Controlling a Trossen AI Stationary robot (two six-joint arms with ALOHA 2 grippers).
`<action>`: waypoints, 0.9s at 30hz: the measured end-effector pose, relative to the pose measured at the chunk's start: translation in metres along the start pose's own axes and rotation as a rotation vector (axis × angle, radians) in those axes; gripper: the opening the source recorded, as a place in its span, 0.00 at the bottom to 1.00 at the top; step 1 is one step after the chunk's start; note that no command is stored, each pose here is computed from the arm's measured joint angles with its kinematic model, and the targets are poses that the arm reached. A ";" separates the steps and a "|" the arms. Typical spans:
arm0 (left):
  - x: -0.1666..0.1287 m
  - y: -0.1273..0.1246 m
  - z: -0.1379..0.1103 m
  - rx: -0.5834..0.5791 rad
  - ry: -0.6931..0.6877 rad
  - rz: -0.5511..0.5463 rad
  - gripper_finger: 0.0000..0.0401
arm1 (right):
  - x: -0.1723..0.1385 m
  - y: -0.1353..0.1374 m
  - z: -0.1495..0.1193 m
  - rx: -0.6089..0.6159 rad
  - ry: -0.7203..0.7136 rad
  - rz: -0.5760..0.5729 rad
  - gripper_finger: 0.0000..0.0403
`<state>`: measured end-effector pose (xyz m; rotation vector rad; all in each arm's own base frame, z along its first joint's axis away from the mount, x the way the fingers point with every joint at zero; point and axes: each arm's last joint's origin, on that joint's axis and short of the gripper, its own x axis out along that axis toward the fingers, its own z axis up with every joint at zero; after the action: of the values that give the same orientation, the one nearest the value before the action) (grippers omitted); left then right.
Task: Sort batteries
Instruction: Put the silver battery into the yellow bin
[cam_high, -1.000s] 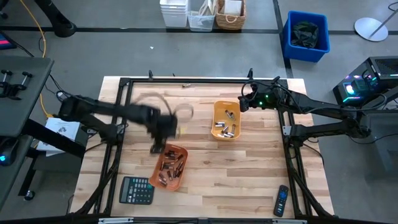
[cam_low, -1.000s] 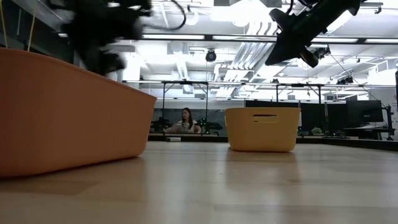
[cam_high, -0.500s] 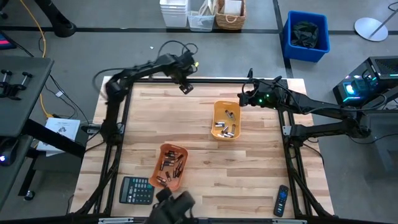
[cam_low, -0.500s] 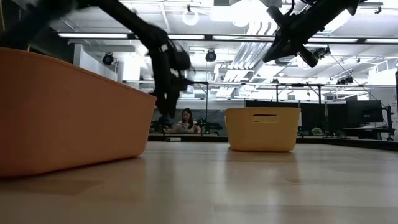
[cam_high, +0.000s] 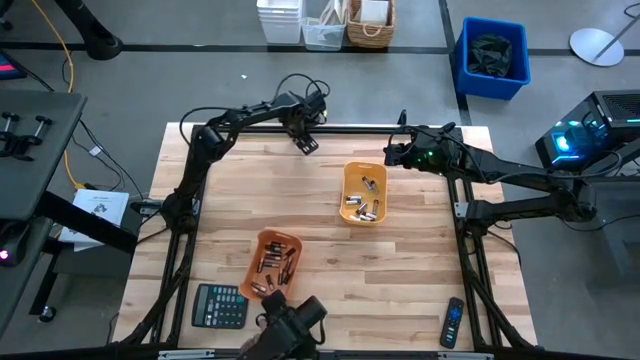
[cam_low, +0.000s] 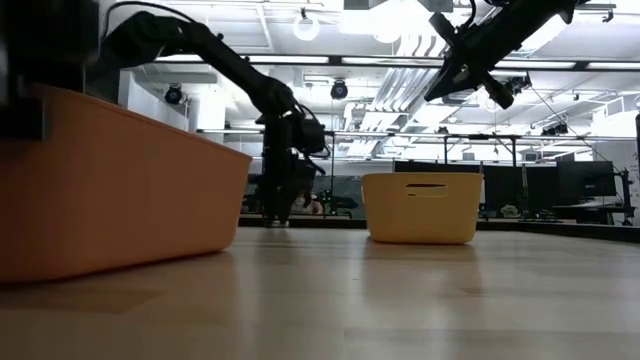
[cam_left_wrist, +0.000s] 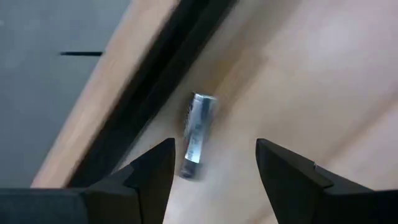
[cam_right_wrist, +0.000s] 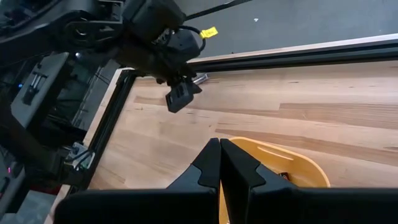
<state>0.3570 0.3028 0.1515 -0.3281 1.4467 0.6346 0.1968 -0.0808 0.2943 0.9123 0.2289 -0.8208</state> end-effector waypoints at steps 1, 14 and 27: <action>0.002 0.001 0.000 0.001 0.006 0.029 0.53 | 0.000 0.000 0.000 0.000 0.000 0.000 0.00; 0.008 0.001 0.002 0.049 0.003 0.052 0.43 | 0.000 0.000 0.000 0.001 0.000 0.001 0.00; 0.000 0.000 0.000 0.049 0.010 0.021 0.04 | 0.000 0.000 0.000 -0.024 0.007 0.005 0.00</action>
<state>0.3565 0.3030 0.1512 -0.2787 1.4749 0.6145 0.1970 -0.0805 0.2943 0.8931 0.2417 -0.8086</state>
